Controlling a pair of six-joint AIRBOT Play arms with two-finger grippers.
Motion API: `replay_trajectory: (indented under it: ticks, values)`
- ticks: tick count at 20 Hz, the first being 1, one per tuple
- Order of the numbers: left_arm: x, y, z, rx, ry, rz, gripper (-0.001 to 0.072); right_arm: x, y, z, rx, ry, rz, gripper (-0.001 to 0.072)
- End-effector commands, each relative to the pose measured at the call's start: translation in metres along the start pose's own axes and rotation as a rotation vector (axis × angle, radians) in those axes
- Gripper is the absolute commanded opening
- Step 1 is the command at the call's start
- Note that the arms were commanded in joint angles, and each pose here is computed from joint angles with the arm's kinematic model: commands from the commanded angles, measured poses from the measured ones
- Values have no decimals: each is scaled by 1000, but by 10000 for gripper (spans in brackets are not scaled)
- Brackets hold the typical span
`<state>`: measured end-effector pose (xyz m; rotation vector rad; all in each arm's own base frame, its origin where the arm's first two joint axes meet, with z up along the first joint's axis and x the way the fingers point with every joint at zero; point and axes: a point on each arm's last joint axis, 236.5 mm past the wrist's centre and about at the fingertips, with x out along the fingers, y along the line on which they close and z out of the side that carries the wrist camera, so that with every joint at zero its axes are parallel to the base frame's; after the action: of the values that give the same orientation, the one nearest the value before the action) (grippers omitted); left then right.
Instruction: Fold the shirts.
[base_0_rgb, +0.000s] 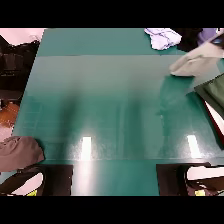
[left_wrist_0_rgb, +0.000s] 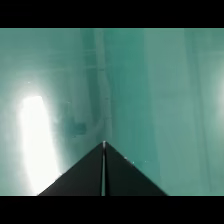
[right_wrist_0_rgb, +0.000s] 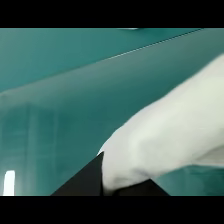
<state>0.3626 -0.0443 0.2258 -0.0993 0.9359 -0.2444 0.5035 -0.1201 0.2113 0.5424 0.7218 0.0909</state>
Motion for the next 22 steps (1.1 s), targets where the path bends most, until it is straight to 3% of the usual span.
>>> replay_trajectory:
  ticks: [1, 8, 15, 22]
  values:
    - [-1, -10, 1, -31, -5, -42, 34, -38, -55, 22, 16, -92, -54, 15]
    - [-1, -15, 2, -35, -6, -60, 33, -92, -76, 37, 74, -191, -42, 15]
    - [-1, -14, 2, -32, -7, -59, 33, -157, -94, 30, 38, -233, -228, 15]
    - [-1, -14, 1, -23, -5, -59, 34, -205, -185, -63, 327, 43, -667, 16]
